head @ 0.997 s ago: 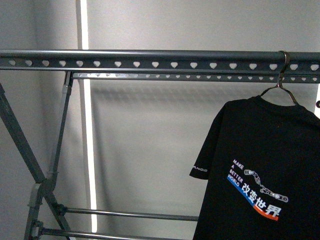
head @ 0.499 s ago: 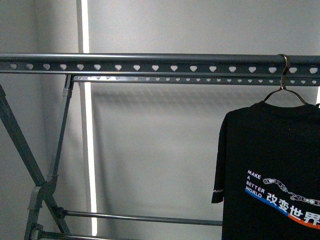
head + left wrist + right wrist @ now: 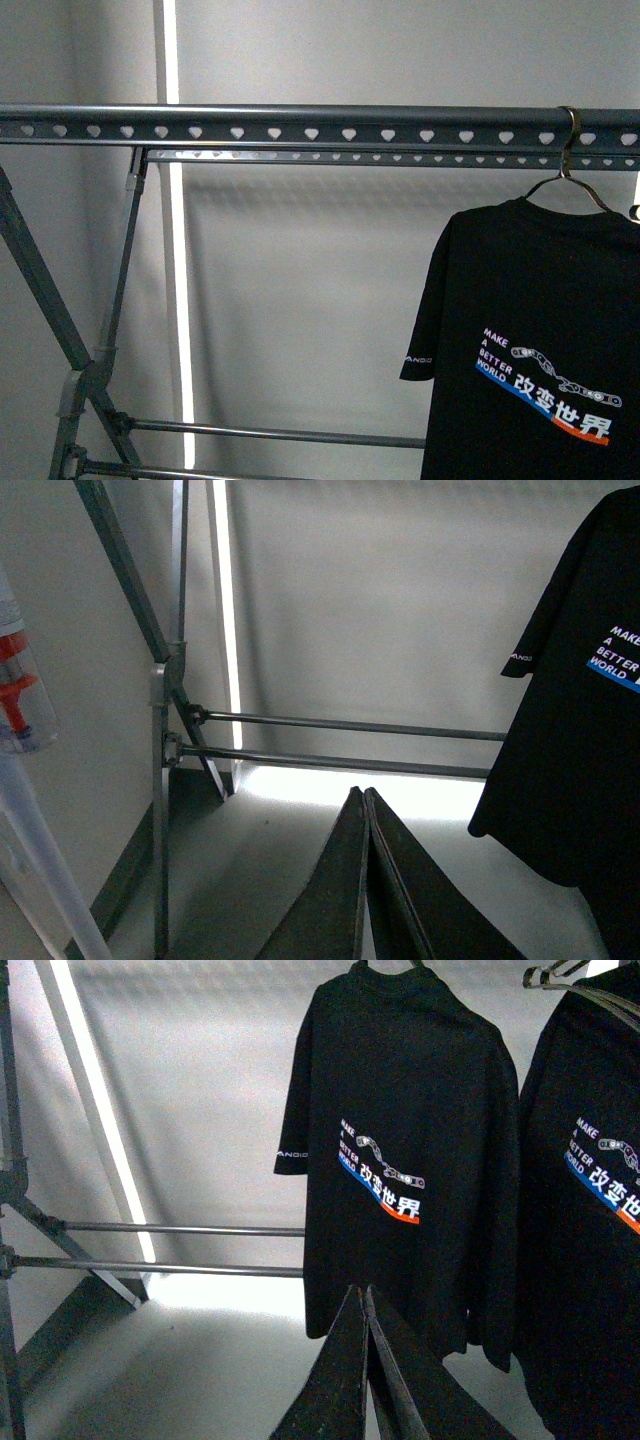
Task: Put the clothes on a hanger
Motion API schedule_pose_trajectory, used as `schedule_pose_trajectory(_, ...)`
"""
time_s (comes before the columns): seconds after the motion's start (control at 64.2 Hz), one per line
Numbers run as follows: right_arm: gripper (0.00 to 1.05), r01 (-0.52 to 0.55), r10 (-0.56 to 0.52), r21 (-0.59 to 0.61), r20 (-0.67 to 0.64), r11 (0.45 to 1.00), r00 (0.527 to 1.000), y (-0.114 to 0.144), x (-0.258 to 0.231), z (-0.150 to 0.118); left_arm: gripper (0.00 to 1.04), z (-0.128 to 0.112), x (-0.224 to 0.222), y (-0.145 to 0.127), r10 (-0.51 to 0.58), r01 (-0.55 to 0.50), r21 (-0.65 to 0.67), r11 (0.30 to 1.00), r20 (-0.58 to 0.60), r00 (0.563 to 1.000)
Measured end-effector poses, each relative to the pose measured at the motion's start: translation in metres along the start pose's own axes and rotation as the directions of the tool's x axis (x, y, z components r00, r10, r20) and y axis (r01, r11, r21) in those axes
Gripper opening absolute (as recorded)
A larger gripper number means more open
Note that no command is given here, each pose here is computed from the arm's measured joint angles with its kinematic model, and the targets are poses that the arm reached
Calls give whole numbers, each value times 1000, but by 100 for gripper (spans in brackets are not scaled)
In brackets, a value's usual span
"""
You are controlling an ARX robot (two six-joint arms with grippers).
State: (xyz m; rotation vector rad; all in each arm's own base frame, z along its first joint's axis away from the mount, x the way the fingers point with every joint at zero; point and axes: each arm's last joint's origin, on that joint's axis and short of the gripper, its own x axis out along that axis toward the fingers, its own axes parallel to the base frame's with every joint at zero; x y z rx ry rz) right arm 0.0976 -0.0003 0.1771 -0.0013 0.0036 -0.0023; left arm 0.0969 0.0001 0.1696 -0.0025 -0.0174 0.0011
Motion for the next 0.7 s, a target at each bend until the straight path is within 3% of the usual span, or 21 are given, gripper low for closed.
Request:
schedule_pose_trajectory(0.296,2,0,0,0,2,1000,1000,0,0,-12,4,0,0,0,0,0,0,1000,0,1000)
schedule_pose_trajectory(0.374,6,0,0,-2,2,1000,1000,0,0,-12,18,0,0,0,0,0,0,1000,0,1000)
schedule_pose_trajectory(0.701,64,0,0,-2,2,1000,1000,0,0,-12,76,0,0,0,0,0,0,1000,0,1000)
